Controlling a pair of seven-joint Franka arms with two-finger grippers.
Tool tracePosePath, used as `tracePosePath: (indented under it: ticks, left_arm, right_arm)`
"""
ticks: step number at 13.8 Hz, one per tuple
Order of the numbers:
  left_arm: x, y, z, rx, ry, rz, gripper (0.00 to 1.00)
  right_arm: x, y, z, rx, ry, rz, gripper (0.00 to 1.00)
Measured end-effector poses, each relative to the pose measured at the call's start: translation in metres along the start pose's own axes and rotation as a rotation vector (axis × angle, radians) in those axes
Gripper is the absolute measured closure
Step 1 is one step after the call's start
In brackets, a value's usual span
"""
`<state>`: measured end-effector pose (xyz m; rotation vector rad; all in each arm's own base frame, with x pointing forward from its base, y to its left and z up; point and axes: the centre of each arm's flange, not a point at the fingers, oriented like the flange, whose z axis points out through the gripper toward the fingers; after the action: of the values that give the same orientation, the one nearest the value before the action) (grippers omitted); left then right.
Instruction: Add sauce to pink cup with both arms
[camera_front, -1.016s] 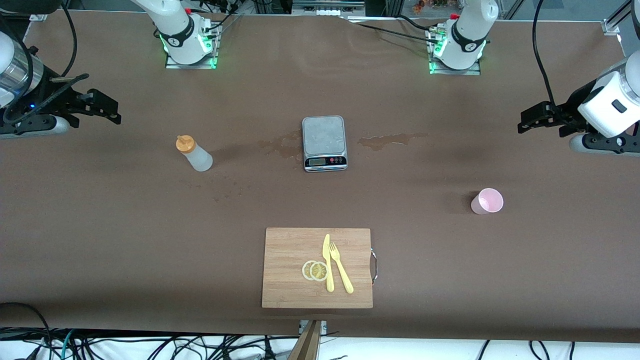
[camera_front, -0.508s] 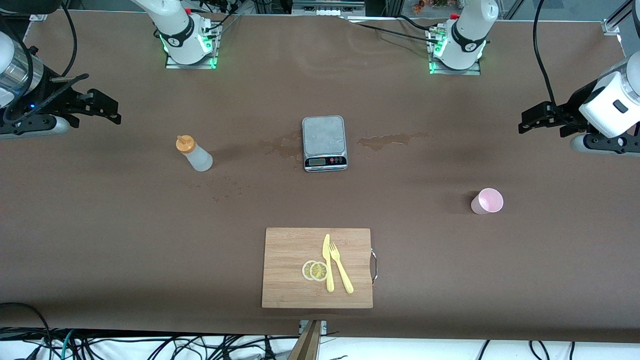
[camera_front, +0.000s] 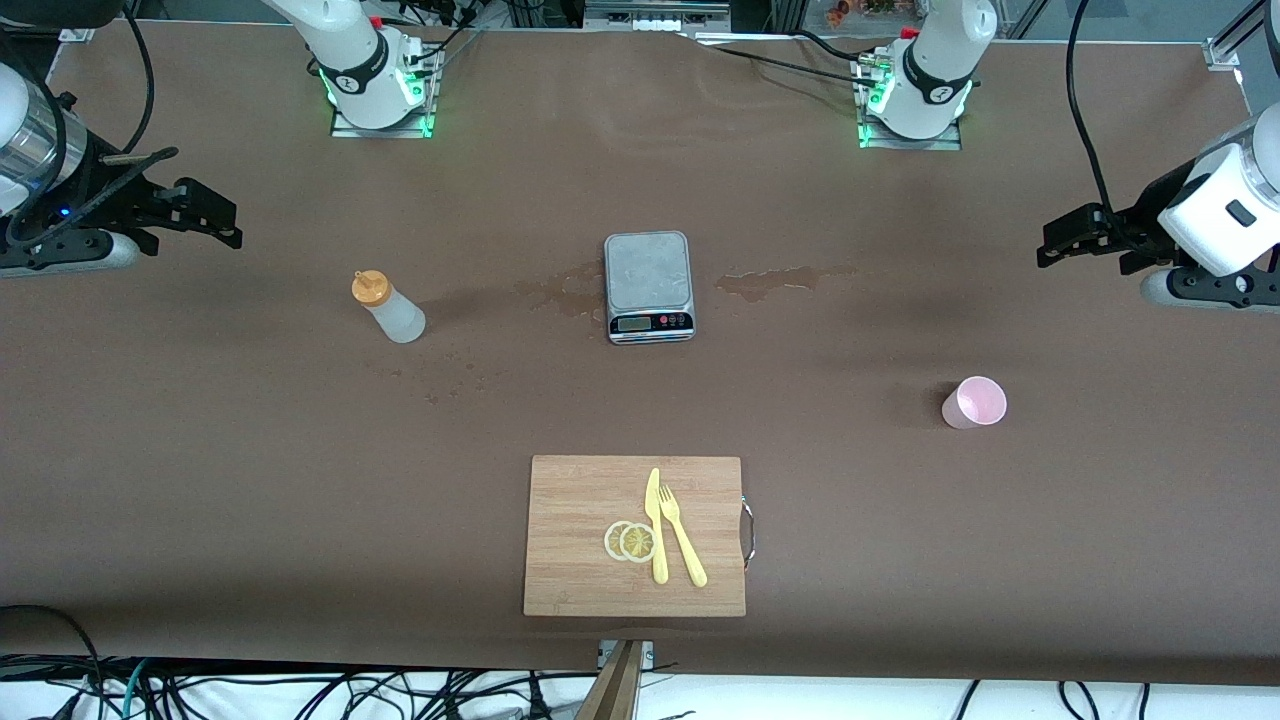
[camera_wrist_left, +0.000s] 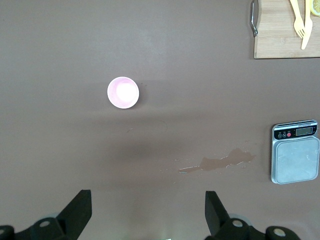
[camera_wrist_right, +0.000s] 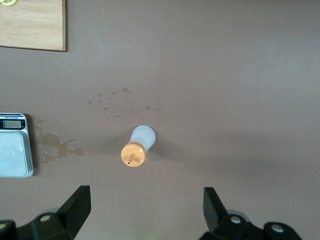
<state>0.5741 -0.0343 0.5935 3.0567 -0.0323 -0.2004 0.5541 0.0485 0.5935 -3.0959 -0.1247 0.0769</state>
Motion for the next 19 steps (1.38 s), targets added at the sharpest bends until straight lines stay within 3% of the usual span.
tracePosePath:
  ticks: [11,14,19]
  left_arm:
    - [0.018,-0.011,0.03,-0.002,-0.047,-0.019,0.0]
    - [0.041,-0.046,0.071,-0.012,-0.062,-0.059,0.0]
    - [0.083,-0.101,0.188,-0.008,-0.051,-0.081,0.0]
  right_arm:
    - [0.0,-0.002,0.0,0.001,0.001,-0.003,0.0]
    - [-0.001,-0.001,0.001,0.001,-0.011,-0.004,0.0]
    - [-0.007,-0.001,0.005,0.001,-0.059,-0.004,0.0]
